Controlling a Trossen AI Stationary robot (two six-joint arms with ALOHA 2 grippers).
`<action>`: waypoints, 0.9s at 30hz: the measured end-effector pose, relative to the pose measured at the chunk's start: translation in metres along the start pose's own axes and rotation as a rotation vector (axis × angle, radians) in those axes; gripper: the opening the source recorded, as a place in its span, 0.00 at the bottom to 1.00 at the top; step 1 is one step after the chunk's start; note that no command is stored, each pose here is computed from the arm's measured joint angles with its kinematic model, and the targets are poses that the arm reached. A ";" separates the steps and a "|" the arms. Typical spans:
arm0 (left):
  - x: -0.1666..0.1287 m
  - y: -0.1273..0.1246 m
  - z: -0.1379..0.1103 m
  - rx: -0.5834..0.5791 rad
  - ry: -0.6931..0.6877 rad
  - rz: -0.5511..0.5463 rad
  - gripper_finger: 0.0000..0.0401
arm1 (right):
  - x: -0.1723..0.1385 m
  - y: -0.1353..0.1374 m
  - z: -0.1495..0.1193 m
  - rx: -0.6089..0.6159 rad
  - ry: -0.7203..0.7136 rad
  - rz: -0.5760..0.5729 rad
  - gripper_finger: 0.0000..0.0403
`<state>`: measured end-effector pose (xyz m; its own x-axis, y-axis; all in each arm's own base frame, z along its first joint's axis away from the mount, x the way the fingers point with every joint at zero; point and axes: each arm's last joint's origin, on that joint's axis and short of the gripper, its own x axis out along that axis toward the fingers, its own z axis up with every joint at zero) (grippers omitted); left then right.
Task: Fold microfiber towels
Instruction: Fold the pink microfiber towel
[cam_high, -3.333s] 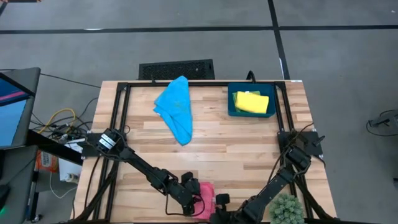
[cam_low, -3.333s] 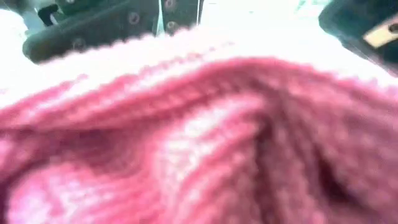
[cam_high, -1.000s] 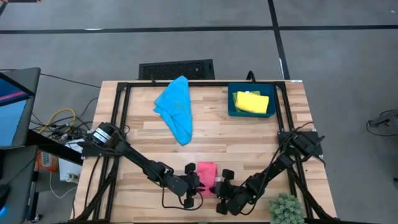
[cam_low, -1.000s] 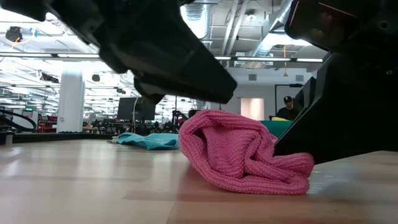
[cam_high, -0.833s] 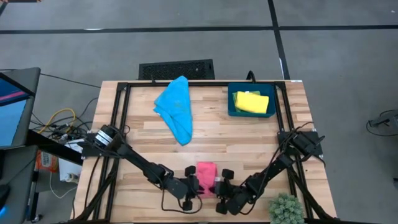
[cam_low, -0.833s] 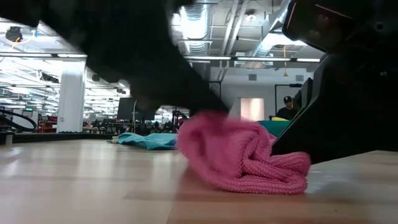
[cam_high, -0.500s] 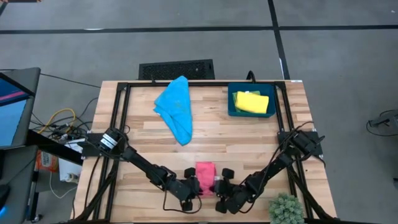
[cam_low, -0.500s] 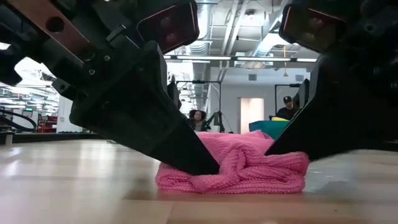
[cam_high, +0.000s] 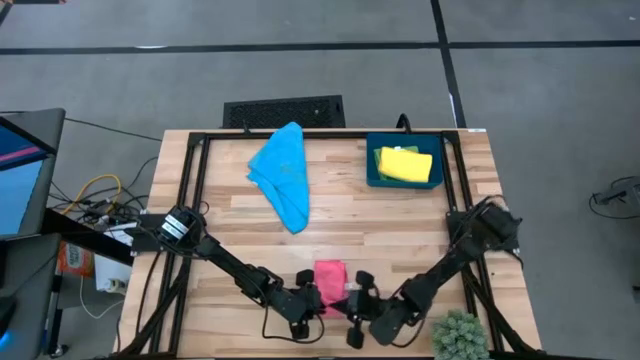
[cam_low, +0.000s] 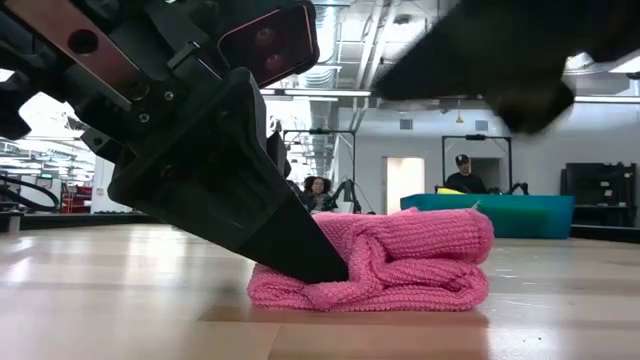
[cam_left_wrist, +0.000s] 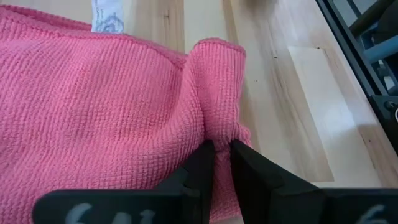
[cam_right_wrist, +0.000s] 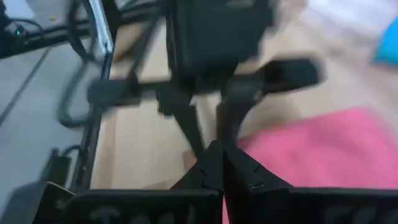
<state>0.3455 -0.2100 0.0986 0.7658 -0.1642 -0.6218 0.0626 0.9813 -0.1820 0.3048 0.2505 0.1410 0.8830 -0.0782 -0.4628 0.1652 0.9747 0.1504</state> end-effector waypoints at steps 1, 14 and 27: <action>0.000 0.000 0.000 0.000 0.000 0.000 0.12 | 0.008 0.001 -0.008 0.010 0.004 0.015 0.05; -0.021 0.002 0.007 0.068 0.089 0.039 0.12 | 0.046 -0.021 -0.034 0.200 0.148 0.013 0.04; -0.063 -0.008 0.033 0.105 -0.064 0.230 0.12 | 0.024 -0.015 0.008 0.186 -0.005 0.022 0.05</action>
<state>0.3175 -0.2040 0.1642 0.8063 0.0679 -0.5876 -0.0542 0.9977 0.0409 0.3272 0.2327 0.1342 0.8896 -0.0589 -0.4529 0.2238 0.9207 0.3198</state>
